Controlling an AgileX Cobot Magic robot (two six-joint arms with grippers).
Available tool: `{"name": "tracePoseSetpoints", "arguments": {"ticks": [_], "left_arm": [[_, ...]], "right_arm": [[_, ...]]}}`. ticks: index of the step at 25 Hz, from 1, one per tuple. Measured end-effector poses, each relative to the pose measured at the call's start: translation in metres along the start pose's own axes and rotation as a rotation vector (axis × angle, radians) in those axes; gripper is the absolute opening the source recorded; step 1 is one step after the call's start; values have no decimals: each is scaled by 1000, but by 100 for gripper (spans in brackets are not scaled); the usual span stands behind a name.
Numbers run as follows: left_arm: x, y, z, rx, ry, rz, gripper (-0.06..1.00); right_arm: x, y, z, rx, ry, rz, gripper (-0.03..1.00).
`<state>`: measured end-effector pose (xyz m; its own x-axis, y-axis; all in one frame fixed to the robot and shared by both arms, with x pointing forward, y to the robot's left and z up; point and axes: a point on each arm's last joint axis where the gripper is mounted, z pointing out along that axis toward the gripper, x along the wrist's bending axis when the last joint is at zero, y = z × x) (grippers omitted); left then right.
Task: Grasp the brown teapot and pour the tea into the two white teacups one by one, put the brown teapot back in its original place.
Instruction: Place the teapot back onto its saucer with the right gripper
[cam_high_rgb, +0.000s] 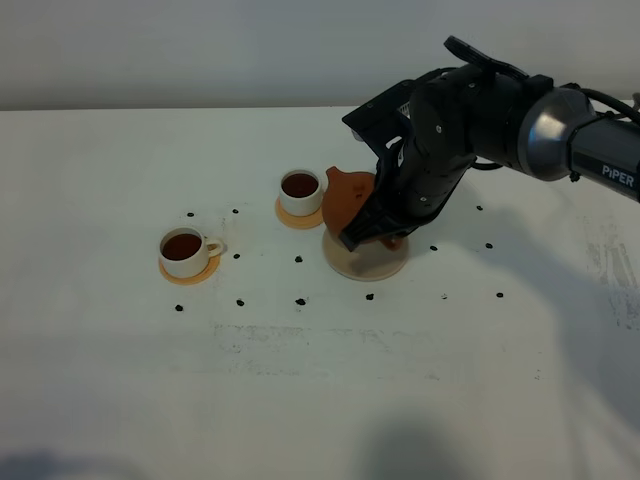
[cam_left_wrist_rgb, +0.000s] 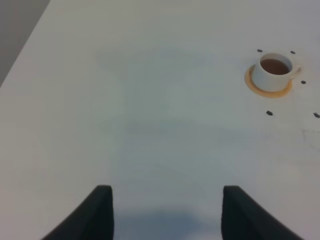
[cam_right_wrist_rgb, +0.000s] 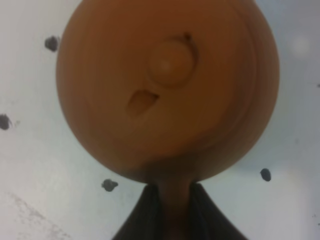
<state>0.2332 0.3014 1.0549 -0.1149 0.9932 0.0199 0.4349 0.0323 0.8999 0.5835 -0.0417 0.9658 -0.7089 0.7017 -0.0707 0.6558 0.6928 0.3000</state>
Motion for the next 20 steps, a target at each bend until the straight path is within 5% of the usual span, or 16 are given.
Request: {"name": "tracePoseSetpoints", "arguments": {"ticks": [20], "left_arm": [[0, 0, 0, 0, 0, 0, 50]], "right_arm": [[-1, -8, 11, -15, 6, 18, 9]]}}
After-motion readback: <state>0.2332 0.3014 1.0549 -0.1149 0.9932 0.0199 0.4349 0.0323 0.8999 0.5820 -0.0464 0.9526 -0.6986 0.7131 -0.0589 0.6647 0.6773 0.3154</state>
